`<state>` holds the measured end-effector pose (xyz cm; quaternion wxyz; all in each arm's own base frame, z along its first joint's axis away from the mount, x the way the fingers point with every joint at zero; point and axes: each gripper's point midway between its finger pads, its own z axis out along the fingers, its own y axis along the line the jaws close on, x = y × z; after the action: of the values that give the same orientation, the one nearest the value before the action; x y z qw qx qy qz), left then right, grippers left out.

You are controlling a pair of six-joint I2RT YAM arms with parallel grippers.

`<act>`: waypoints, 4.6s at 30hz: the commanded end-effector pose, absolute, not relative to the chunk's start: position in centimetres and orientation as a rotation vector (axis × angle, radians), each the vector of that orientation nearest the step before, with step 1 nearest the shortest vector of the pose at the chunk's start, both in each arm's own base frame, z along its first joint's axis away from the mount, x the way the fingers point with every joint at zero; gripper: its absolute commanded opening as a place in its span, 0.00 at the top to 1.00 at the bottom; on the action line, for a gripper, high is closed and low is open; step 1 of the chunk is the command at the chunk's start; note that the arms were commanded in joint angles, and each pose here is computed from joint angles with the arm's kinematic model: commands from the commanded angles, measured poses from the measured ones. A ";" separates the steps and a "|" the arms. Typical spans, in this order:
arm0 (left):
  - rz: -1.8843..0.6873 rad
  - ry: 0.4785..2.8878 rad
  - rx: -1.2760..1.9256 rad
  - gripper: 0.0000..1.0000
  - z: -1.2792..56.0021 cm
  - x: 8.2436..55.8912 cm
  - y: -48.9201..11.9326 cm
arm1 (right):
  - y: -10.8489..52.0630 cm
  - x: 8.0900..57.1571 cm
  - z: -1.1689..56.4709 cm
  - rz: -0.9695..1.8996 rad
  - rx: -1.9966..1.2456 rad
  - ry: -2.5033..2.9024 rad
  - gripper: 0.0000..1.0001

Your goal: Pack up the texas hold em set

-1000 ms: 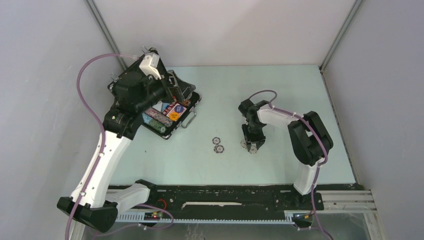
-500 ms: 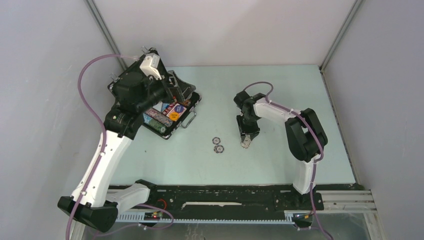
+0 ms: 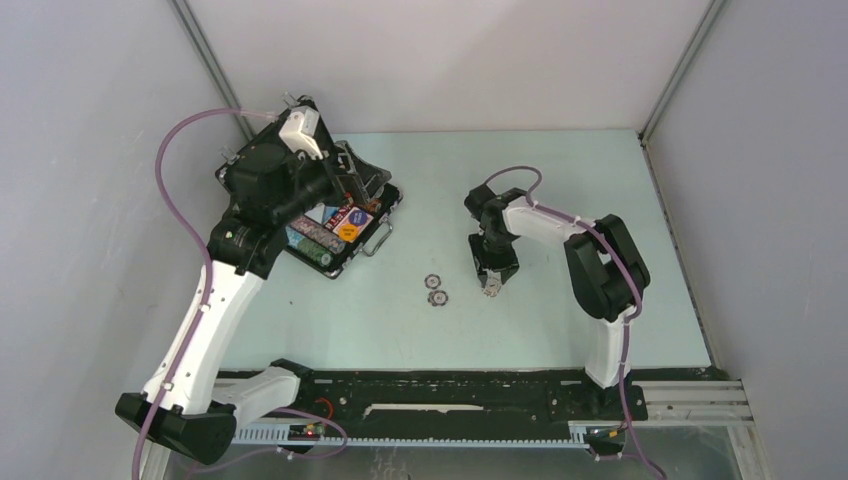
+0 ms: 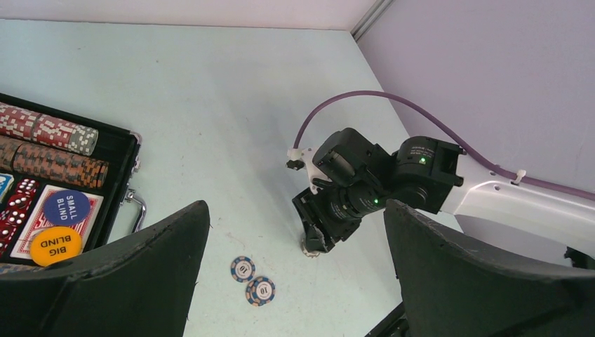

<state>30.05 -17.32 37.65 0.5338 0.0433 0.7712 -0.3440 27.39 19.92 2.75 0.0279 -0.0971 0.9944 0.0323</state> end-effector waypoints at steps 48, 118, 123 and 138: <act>-0.834 1.785 0.092 0.00 39.0 29.4 -16.3 | 34.7 28.6 2.3 0.095 -0.547 3.011 0.30; -0.835 1.785 0.083 0.00 39.1 29.4 -16.0 | 33.1 31.5 3.1 0.121 -0.466 2.990 0.53; -0.835 1.785 0.081 0.00 39.1 29.5 -15.9 | 33.0 31.0 4.8 0.129 -0.471 2.958 0.53; -0.837 1.787 0.080 0.00 38.9 29.5 -16.0 | 32.6 26.5 5.8 0.173 -0.512 2.975 0.52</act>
<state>29.91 -15.95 38.54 0.5463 0.0308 0.7632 -0.3437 28.00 31.04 4.02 0.0460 -0.1642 0.9850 0.0251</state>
